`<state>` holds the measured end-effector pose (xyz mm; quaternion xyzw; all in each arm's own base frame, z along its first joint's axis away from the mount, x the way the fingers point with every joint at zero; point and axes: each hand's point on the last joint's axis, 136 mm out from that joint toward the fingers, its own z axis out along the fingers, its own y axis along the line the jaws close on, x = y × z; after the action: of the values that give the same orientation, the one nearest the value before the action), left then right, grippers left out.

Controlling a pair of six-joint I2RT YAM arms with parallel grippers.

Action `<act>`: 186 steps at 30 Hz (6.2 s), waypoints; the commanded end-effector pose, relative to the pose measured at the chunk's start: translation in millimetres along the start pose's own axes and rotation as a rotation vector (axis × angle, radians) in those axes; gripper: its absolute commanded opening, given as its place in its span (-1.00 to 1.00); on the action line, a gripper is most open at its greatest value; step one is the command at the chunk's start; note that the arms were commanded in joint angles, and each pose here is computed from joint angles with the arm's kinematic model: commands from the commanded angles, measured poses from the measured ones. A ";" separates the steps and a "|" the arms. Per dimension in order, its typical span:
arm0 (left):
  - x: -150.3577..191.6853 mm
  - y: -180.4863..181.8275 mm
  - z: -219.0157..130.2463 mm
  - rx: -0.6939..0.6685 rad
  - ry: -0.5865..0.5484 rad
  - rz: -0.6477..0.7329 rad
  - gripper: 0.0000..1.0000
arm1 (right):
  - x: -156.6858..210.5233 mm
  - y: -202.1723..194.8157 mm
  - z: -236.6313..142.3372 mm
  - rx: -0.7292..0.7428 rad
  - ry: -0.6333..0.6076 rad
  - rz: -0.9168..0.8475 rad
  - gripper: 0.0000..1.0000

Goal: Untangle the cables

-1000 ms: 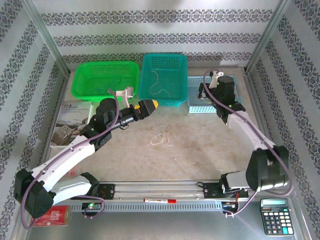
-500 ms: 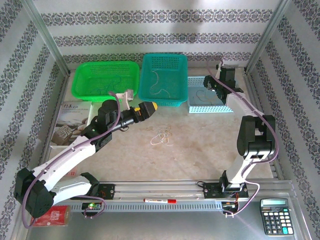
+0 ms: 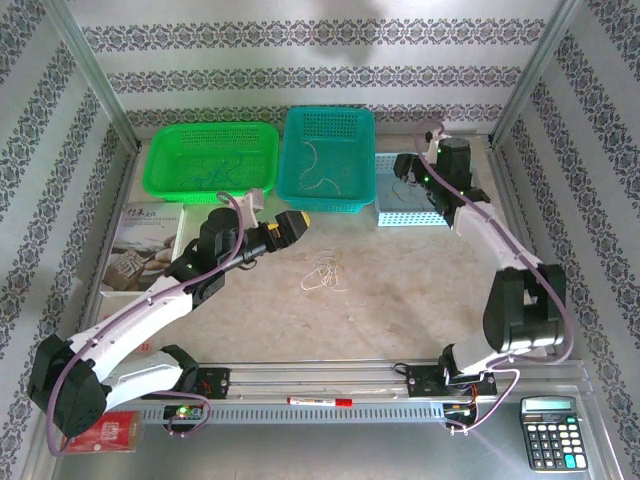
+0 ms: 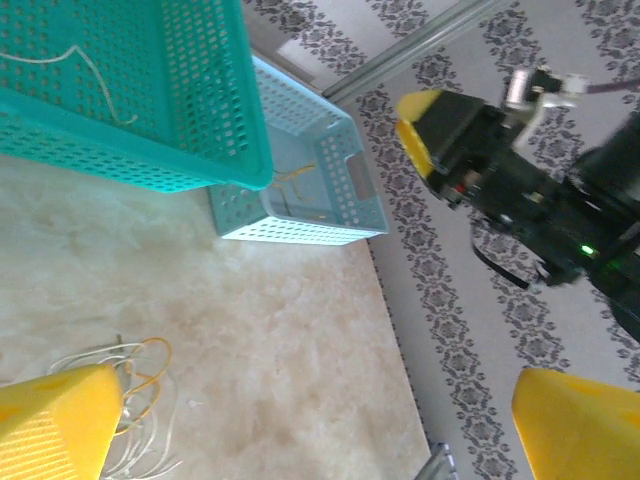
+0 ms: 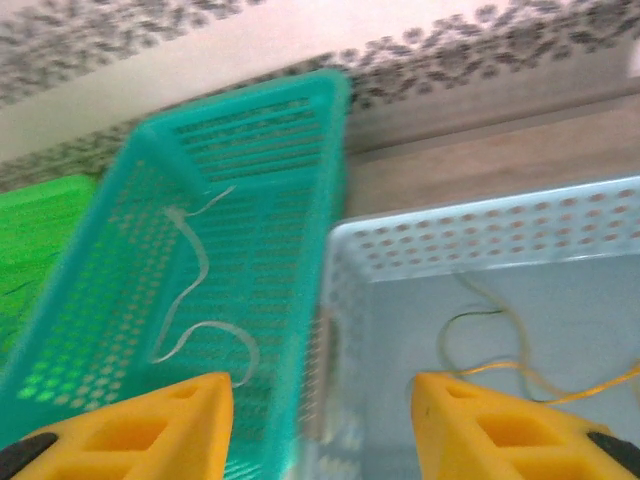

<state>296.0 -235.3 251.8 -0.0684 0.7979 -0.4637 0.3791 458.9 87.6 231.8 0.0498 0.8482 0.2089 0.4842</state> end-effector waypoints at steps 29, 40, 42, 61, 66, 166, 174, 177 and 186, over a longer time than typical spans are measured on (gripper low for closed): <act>27.1 85.3 -24.6 -0.281 -0.009 0.094 1.00 | 246.7 90.6 -45.0 -0.141 0.377 -0.035 -0.08; 28.1 85.9 -21.1 -0.275 -0.007 0.081 1.00 | 271.1 75.9 -33.3 -0.099 0.460 -0.016 -0.18; 28.3 86.0 -20.9 -0.275 -0.006 0.080 1.00 | 273.8 81.5 -30.7 -0.114 0.468 -0.017 -0.18; 25.2 93.3 -20.3 -0.335 -0.008 0.045 1.00 | 263.0 122.6 -16.1 -0.183 0.462 -0.088 -0.01; 24.7 78.5 -17.1 -0.278 0.017 0.062 1.00 | 251.4 111.7 -21.4 -0.164 0.429 -0.075 -0.01; 81.2 40.7 52.0 0.069 0.346 0.052 0.87 | 168.4 176.0 -64.0 -0.421 0.284 -0.004 -1.00; 92.0 46.9 61.1 0.084 0.374 0.041 0.50 | 156.6 193.8 -71.4 -0.460 0.265 -0.008 -1.00; 93.2 50.8 63.4 0.079 0.373 0.039 0.32 | 151.9 199.3 -76.0 -0.476 0.257 -0.008 -1.00; 99.1 66.8 60.6 0.038 0.362 0.040 -0.91 | 129.9 189.3 -89.1 -0.472 0.206 0.005 -1.00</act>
<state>284.2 -284.4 127.8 0.0312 0.8504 -0.4743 0.2257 288.3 277.7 217.4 -0.0919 0.8368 0.3968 0.3658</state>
